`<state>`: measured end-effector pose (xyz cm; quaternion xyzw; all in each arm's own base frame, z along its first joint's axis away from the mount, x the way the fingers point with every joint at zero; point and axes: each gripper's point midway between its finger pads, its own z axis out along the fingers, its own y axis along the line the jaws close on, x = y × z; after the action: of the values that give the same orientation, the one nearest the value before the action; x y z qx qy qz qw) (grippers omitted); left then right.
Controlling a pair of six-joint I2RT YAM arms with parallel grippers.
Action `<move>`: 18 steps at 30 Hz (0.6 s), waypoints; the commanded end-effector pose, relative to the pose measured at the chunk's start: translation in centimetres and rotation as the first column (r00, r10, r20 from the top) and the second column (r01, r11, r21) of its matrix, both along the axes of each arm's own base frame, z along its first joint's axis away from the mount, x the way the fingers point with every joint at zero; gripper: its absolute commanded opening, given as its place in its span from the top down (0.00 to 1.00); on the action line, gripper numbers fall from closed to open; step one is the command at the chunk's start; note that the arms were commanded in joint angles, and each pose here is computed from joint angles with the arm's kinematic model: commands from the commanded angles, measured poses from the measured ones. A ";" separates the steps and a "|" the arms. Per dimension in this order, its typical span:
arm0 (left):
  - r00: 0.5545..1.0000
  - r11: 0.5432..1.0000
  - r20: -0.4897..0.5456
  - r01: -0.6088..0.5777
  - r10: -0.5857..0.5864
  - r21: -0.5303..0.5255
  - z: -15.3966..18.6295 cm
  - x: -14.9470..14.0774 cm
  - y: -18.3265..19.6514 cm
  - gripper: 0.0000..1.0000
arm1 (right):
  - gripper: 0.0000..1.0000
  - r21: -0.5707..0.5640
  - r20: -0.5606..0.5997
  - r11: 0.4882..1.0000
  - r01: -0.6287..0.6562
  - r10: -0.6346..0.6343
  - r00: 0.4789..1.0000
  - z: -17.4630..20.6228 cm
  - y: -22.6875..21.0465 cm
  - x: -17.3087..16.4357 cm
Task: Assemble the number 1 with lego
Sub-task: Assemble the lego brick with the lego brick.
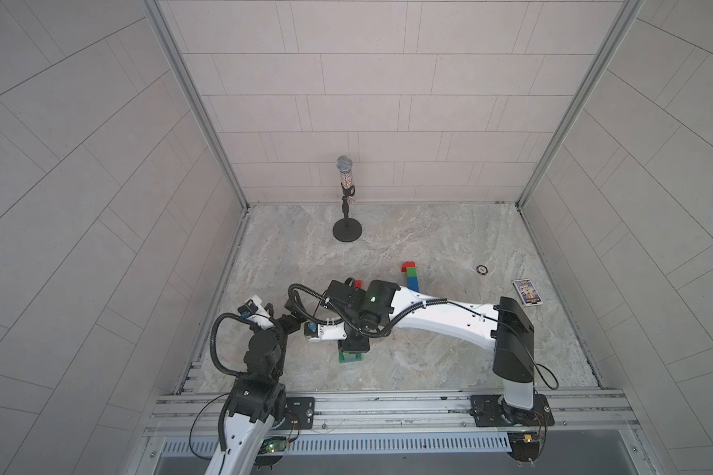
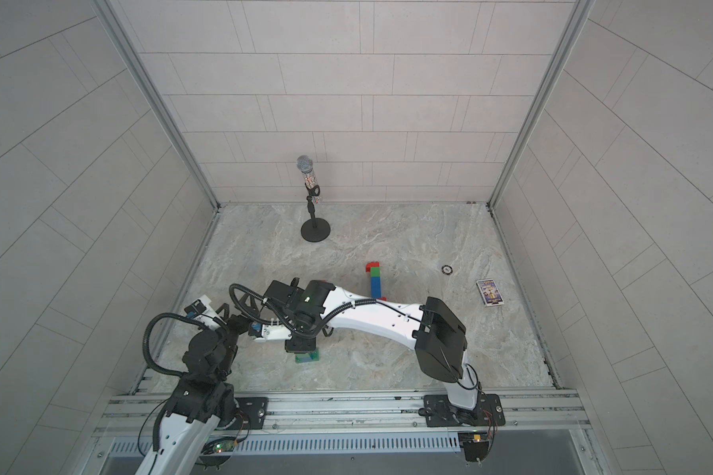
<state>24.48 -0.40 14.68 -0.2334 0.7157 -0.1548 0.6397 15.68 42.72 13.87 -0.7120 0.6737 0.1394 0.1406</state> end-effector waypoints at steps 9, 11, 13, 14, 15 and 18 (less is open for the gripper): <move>0.998 1.000 -0.058 0.006 -0.005 0.017 -1.6 -0.2 0.0 0.00 | 1.00 -0.184 -0.055 0.982 -0.033 0.024 0.998 -7.9 -3.2 -1.5; 0.998 1.000 -0.058 0.007 -0.006 0.017 -1.6 -0.2 0.0 0.00 | 1.00 -0.181 -0.054 0.983 -0.031 0.021 0.998 -8.1 -3.3 -1.6; 0.998 1.000 -0.056 0.006 -0.005 0.017 -1.6 -0.2 0.0 0.00 | 1.00 -0.179 -0.050 0.983 -0.029 0.021 0.999 -8.1 -3.5 -1.6; 0.998 1.000 -0.056 0.007 -0.006 0.016 -1.5 -0.2 0.0 0.00 | 1.00 -0.179 -0.047 0.983 -0.029 0.020 0.999 -8.0 -3.6 -1.6; 0.998 1.000 -0.056 0.006 -0.005 0.017 -1.6 -0.2 0.0 0.00 | 1.00 -0.178 -0.043 0.984 -0.028 0.021 0.999 -8.0 -3.7 -1.6; 0.998 1.000 -0.057 0.006 -0.006 0.017 -1.6 -0.2 0.0 0.00 | 1.00 -0.177 -0.019 0.984 -0.026 0.023 1.000 -7.6 -4.0 -1.3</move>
<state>24.50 -0.57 14.68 -0.2303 0.7168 -0.1586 0.6388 15.49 42.74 13.75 -0.7107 0.6627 0.1570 0.1763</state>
